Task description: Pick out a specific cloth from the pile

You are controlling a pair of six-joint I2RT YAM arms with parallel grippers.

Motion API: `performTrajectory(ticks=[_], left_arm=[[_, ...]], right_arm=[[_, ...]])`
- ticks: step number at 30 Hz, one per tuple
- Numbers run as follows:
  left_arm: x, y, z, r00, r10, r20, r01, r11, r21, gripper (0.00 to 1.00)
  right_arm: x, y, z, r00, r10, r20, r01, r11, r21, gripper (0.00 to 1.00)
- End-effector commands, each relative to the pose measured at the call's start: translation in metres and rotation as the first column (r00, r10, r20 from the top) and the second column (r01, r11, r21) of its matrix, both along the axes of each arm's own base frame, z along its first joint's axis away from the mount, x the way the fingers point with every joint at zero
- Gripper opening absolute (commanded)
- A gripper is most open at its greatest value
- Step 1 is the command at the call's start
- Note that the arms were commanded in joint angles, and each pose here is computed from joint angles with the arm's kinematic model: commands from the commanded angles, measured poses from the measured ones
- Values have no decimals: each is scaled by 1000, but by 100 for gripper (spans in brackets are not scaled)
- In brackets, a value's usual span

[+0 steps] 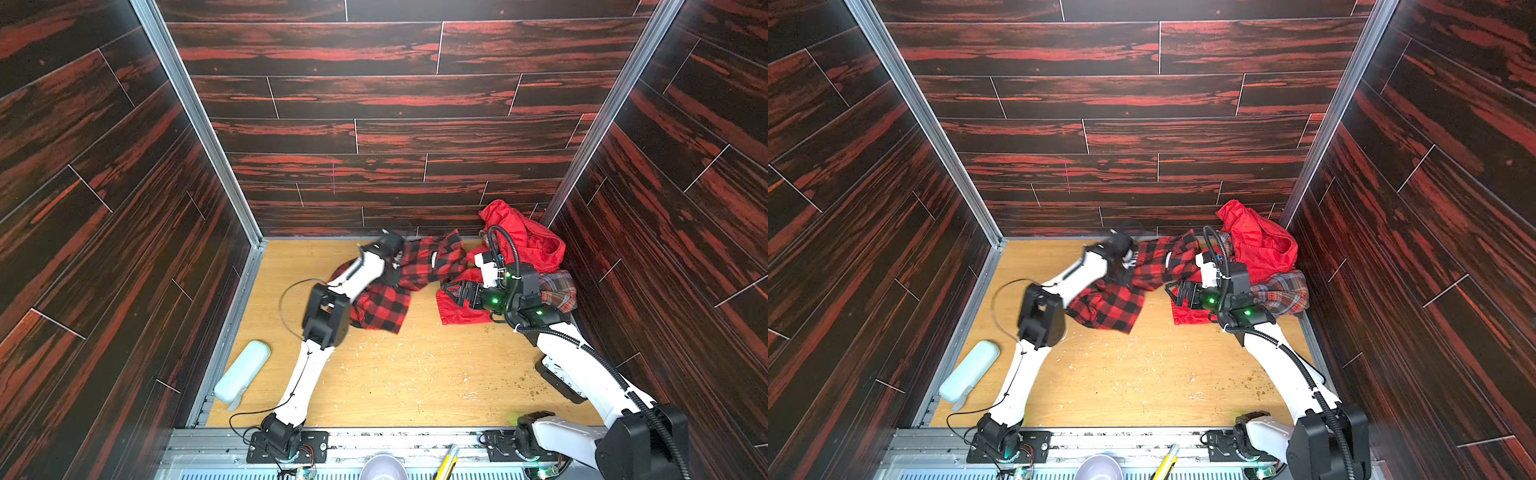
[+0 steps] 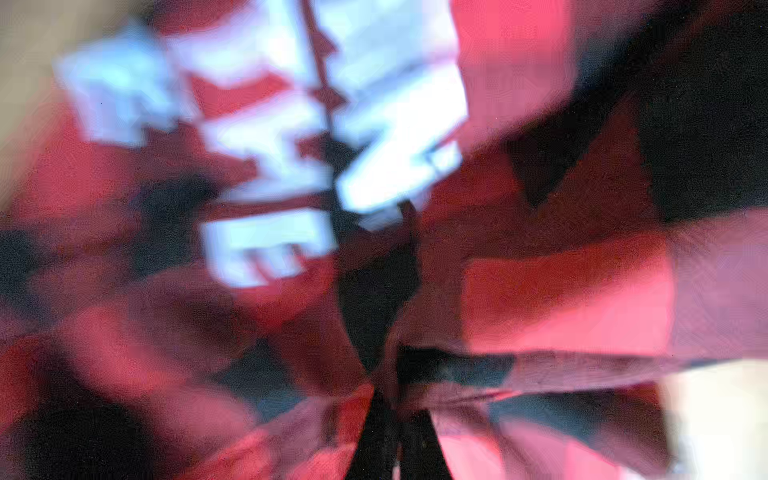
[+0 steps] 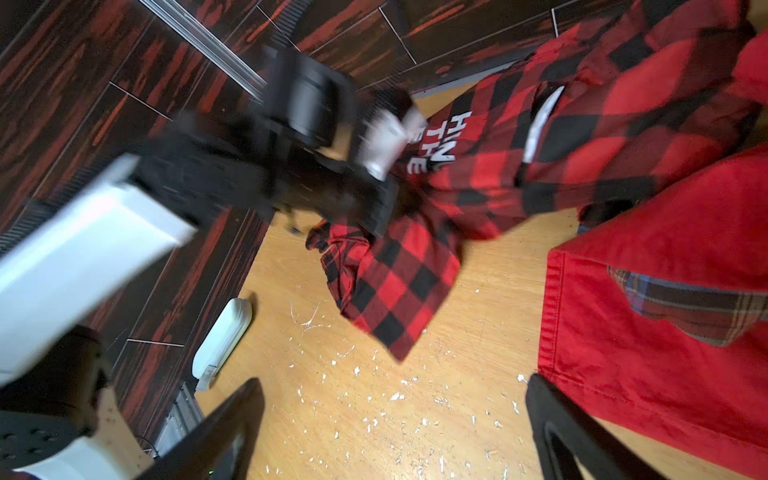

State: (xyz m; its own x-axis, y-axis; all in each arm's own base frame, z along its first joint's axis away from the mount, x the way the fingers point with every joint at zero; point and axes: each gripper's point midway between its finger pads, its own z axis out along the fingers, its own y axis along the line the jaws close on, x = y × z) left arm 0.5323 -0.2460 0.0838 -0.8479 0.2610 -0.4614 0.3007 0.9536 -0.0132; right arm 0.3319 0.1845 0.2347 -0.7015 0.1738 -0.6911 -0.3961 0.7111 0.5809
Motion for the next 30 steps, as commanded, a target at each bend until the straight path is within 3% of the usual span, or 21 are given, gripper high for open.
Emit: performTrajectory(ticks=[1,5,8,10,12,16,21,26,30], left_arm=[[27,37,234,889,146,433,-43,970,-240,0],[12,82,391,669,314,674,-6,909,-417,0],[-17,121,464,491,407,770,-43,894,-446,0],[-35,140,484,431,423,797,-87,899,-430,0],[-45,151,490,408,420,811,-114,905,-411,0],[-49,153,469,452,381,806,-134,923,-361,0],[-39,138,405,580,308,754,-105,946,-306,0],[-30,125,318,710,321,626,-127,934,-335,0],[-31,111,277,762,350,545,-110,899,-424,0]], right_arm=[[5,2,11,999,-6,53,4,999,32,99],[11,5,16,998,-11,60,7,998,61,99],[13,7,15,999,-10,54,7,998,70,99],[12,8,13,999,-4,49,0,997,71,99],[12,9,10,999,5,46,-8,998,68,99],[13,10,7,999,16,41,-18,998,64,99],[14,13,8,999,29,38,-32,997,74,99],[13,14,6,999,38,30,-40,997,73,99],[13,15,4,999,40,24,-42,996,72,99]])
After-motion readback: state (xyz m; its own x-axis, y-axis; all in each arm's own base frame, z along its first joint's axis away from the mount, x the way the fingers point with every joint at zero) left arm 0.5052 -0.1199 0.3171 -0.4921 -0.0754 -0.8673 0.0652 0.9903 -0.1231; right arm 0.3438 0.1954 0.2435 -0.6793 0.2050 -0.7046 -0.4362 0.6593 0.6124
